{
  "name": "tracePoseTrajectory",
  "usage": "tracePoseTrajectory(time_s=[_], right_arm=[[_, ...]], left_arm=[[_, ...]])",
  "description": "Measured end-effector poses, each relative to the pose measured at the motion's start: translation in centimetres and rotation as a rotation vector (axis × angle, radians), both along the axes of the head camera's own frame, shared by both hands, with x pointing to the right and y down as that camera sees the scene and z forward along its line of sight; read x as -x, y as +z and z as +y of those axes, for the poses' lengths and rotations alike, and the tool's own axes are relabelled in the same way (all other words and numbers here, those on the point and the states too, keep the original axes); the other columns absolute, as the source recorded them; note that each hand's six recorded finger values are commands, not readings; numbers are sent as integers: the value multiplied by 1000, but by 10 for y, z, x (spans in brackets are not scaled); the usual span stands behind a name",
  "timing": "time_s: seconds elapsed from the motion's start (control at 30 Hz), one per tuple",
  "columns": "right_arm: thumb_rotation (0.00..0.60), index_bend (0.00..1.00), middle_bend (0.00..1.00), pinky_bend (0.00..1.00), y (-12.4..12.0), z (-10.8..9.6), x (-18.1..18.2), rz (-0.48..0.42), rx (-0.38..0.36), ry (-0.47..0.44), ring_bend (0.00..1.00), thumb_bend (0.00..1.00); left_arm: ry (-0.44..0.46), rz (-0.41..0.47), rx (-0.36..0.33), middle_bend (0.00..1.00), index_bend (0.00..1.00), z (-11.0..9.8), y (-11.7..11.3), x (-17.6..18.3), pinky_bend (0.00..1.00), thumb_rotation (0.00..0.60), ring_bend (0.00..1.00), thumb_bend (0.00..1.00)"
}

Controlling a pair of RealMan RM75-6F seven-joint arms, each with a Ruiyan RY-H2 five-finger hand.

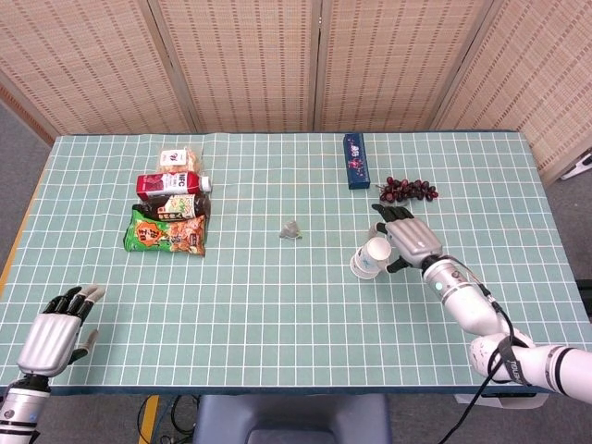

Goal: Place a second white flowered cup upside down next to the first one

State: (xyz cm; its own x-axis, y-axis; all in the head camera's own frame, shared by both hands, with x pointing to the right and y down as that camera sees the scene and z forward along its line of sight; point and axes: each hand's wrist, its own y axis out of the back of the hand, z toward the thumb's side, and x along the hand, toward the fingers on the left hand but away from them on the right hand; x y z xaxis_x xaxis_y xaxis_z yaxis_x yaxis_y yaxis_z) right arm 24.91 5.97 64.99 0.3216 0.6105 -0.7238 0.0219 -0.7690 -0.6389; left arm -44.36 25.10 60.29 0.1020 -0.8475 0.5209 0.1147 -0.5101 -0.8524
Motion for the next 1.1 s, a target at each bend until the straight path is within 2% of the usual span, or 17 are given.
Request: tracePoseTrajectory(time_s=[0.43, 0.73, 0.93, 1.1], right_arm=[[600, 348, 25, 0, -36, -9, -11, -30, -60, 27, 0, 263], [600, 348, 25, 0, -70, -11, -39, -16, -112, 66, 0, 266], [600, 348, 25, 0, -61, -6, -62, 21, -88, 94, 0, 267], [600, 348, 25, 0, -44, -2, -79, 42, -55, 115, 0, 268]], left_arm=[[5, -8, 12, 174, 200, 1, 4, 1, 214, 600, 142, 395], [4, -24, 27, 174, 200, 1, 11, 1, 214, 600, 143, 395], [3, -32, 25, 174, 201, 0, 13, 1, 214, 600, 143, 395], [-1, -34, 22, 174, 201, -1, 13, 2, 214, 600, 143, 395]])
